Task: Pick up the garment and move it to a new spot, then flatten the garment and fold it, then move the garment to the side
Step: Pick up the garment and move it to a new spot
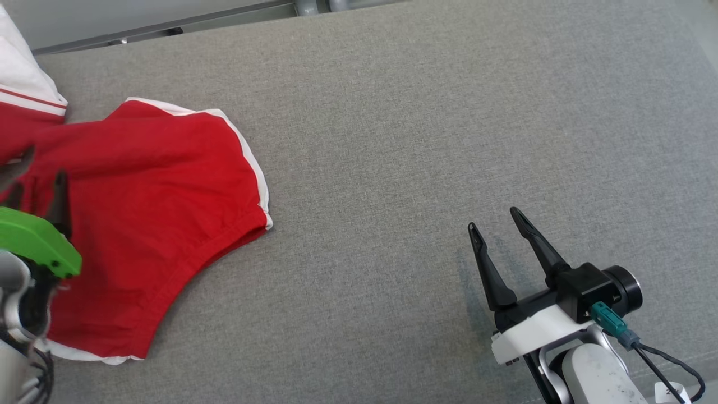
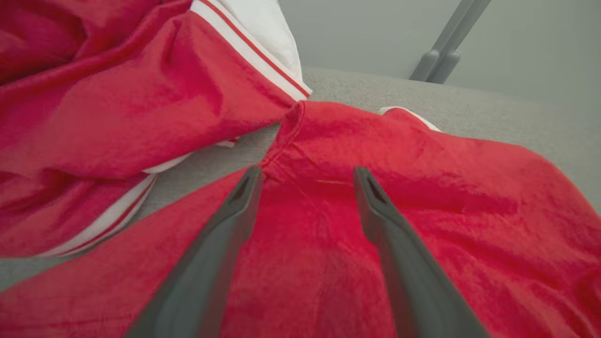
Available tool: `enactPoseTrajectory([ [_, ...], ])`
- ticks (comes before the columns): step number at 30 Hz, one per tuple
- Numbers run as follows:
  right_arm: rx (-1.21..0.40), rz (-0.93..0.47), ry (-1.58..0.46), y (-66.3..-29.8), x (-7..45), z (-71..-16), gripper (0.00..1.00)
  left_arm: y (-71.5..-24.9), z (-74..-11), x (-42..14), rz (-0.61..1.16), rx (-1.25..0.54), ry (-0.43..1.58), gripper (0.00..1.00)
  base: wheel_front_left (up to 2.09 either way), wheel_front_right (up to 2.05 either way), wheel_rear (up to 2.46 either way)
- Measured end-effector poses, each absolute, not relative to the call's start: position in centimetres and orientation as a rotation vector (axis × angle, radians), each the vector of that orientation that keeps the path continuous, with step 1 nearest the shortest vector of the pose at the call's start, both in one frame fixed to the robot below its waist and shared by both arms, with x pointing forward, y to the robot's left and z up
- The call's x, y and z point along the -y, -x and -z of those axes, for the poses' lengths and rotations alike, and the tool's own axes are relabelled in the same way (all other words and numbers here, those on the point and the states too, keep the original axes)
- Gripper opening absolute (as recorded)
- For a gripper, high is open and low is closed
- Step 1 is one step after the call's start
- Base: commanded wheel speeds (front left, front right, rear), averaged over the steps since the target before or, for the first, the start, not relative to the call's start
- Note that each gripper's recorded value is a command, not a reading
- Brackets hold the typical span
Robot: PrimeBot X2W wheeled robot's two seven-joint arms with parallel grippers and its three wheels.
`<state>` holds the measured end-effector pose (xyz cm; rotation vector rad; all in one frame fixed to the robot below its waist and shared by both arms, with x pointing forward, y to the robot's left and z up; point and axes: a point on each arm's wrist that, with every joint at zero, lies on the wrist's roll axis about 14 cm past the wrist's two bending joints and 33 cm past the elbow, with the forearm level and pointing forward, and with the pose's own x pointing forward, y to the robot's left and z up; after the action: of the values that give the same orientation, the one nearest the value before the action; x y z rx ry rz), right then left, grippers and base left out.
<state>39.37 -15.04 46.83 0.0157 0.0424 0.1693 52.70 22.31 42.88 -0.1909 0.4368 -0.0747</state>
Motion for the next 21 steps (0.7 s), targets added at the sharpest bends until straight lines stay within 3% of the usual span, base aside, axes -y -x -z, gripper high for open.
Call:
enactPoseTrajectory([
  [8, -0.021, -0.171, -0.025, -39.1, 14.8, -47.6, 1.0, -46.0, -38.9, -18.7, 0.13, -0.645, 0.246, 1.0, 0.0, 0.0, 0.0],
  [15, -0.025, -0.163, -0.033, -38.9, 15.0, -47.5, 1.0, -43.5, -36.7, -18.2, 0.154, -0.796, 0.204, 1.0, 0.0, 0.0, 0.0],
  [16, -0.025, -0.162, -0.034, -38.9, 15.0, -47.5, 1.0, -43.3, -36.5, -18.1, 0.158, -0.806, 0.2, 0.57, 0.0, 0.0, 0.0],
  [17, -0.023, -0.162, -0.034, -39.0, 15.0, -47.6, 1.0, -43.2, -36.4, -18.1, 0.162, -0.817, 0.191, 0.32, 0.0, 0.0, 0.0],
  [18, -0.023, -0.161, -0.035, -39.0, 15.0, -47.6, 1.0, -43.1, -36.2, -18.1, 0.163, -0.825, 0.183, 0.0, 0.0, 0.0, 0.0],
  [21, -0.024, -0.158, -0.038, -39.0, 15.0, -47.5, 1.0, -42.7, -35.6, -17.8, 0.181, -0.86, 0.175, 0.0, 0.0, 0.0, 0.0],
])
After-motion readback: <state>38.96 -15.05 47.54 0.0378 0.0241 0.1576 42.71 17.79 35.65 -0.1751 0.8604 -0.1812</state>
